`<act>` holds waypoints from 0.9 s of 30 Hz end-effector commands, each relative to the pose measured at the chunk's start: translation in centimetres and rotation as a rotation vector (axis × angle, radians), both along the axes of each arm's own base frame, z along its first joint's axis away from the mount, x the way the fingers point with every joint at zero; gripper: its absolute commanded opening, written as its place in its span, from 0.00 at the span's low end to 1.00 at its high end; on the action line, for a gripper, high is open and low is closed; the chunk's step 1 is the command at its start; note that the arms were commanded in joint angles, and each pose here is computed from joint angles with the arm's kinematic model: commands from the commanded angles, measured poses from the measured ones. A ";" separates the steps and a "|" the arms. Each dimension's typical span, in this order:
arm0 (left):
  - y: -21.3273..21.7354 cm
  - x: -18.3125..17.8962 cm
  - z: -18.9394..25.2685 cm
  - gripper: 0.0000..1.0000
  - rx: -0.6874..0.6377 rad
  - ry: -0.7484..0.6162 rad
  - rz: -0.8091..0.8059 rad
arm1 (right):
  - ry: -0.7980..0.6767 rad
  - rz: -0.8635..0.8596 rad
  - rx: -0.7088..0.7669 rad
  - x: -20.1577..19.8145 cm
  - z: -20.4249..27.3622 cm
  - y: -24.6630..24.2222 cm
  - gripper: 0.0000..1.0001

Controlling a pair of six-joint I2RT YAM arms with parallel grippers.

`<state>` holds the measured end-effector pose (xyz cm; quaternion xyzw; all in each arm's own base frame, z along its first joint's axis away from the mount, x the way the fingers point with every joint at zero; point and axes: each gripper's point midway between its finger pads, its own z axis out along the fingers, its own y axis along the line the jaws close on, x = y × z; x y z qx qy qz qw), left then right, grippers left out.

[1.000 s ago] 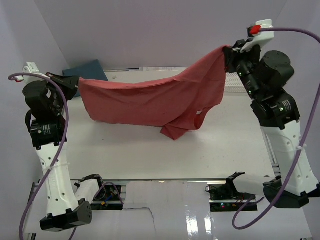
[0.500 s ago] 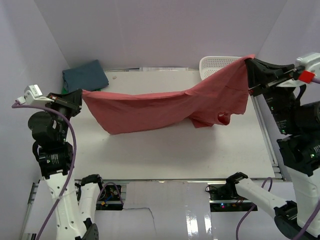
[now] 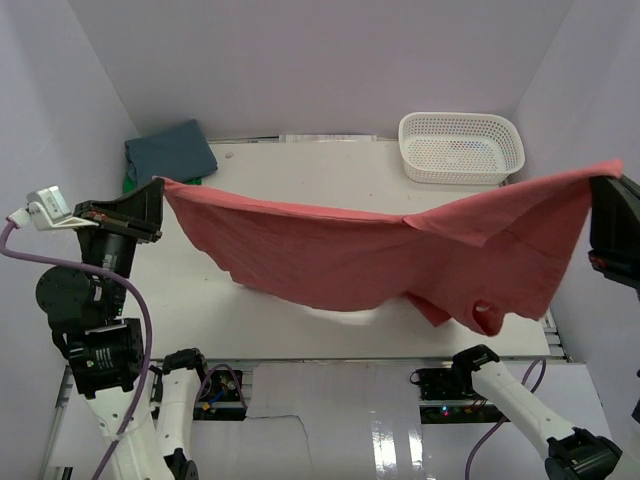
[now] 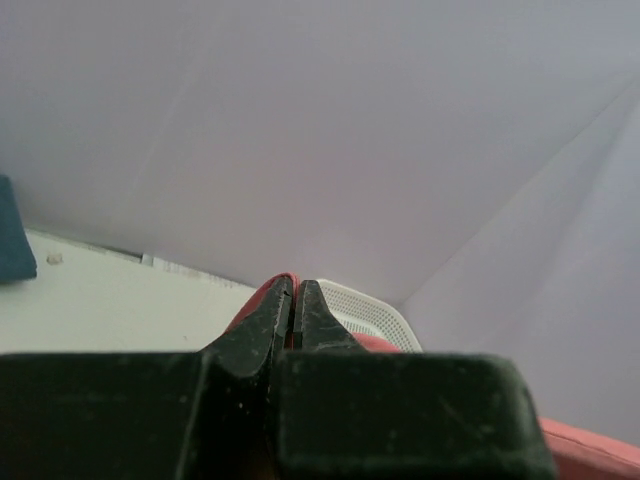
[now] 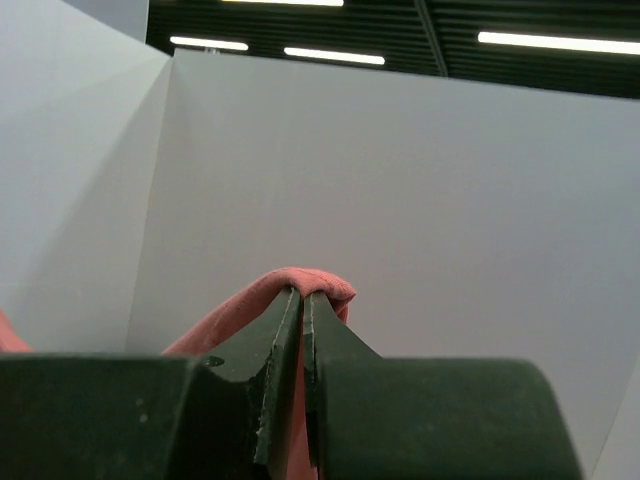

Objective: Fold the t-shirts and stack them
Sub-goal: Flatten out the tshirt

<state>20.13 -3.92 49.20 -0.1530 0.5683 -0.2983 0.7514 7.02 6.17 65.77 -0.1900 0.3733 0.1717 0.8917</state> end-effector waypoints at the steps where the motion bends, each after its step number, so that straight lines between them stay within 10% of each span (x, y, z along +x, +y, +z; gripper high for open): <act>1: -0.4 -2.8 6.1 0.00 0.080 -0.166 0.022 | -0.144 -0.027 0.029 -4.3 3.7 -1.7 0.08; 12: 0.8 -7.1 9.9 0.00 0.134 -0.265 0.150 | -0.323 0.013 0.065 -10.7 6.9 -1.3 0.08; 27: 2.9 -5.5 4.4 0.00 0.098 -0.147 0.236 | -0.127 0.070 0.022 -3.8 3.3 2.6 0.08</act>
